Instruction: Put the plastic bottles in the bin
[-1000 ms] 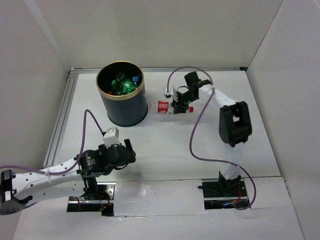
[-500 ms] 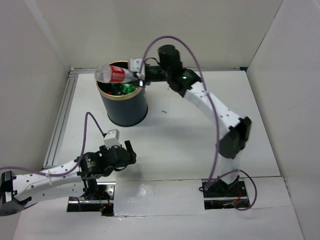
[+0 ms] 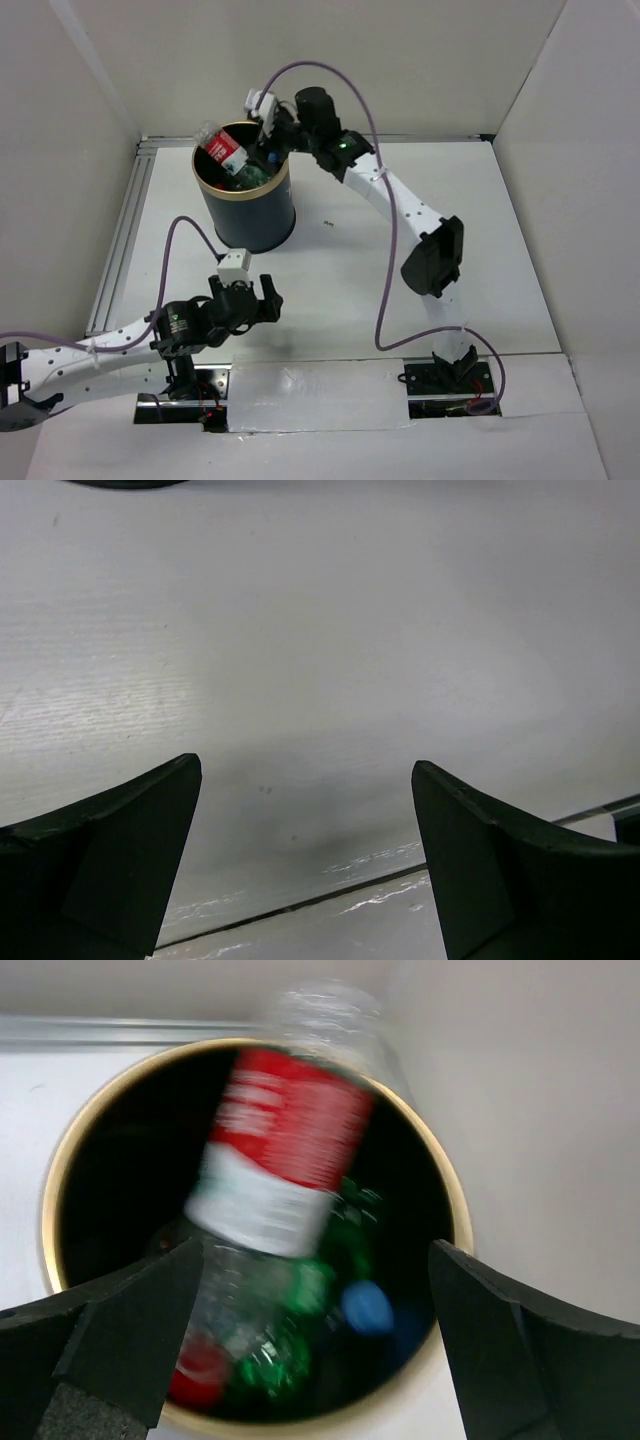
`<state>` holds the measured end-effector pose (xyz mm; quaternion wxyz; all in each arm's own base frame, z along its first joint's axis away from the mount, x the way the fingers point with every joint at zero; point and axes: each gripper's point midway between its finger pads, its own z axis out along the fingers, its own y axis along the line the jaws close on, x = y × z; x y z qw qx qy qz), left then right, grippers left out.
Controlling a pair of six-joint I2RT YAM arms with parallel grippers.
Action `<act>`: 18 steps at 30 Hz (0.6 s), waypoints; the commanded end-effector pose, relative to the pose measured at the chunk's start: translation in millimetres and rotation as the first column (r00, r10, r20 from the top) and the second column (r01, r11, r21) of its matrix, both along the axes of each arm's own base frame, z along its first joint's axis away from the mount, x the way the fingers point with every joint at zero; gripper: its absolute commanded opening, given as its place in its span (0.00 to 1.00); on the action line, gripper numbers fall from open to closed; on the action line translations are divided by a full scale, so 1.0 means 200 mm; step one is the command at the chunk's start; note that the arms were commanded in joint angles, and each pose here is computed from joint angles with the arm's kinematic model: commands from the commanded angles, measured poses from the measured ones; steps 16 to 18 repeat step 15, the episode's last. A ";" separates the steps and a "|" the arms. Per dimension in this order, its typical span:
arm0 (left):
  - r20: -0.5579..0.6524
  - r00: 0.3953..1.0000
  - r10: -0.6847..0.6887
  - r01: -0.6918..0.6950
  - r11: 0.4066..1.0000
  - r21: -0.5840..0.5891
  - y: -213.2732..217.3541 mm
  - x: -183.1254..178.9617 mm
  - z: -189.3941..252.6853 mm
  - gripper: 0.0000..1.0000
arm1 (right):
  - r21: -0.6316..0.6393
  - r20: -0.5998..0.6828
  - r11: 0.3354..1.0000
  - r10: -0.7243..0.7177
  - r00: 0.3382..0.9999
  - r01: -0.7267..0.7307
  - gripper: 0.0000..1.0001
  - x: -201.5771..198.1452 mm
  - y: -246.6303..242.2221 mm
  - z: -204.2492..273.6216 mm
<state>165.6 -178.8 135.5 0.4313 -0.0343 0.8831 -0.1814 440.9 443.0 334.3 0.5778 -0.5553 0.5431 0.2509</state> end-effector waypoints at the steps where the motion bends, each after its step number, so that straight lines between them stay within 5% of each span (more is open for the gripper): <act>1: 0.109 0.992 -0.069 0.071 0.997 -0.011 -0.12 0.07 0.17 0.99 | 0.123 -0.079 0.892 -0.428 0.900 0.435 1.00 0.15 -0.53 0.38; 3: 0.132 0.986 -0.099 0.104 0.994 -0.032 -0.17 0.08 0.22 0.99 | 0.097 -0.135 0.844 -0.515 0.847 0.528 1.00 0.11 -0.80 0.37; 5: 0.147 0.983 -0.107 0.111 0.994 -0.016 -0.18 0.13 0.23 0.99 | -0.027 -0.242 0.756 -0.640 0.729 0.654 1.00 0.13 -1.12 0.03; 11: 0.172 0.978 -0.118 0.126 0.991 -0.040 -0.18 0.33 0.34 0.99 | -0.122 -0.347 0.503 -0.829 0.438 0.856 1.00 -0.22 -1.74 -0.32; 14: 0.171 0.976 -0.136 0.141 0.990 -0.020 -0.17 0.39 0.37 0.99 | -0.132 -0.375 0.431 -0.855 0.358 0.893 1.00 -0.41 -1.89 -0.46; 18: 0.182 0.976 -0.120 0.127 0.991 -0.030 -0.13 0.44 0.41 0.99 | -0.077 -0.364 0.408 -0.861 0.356 0.910 1.00 -0.46 -1.95 -0.41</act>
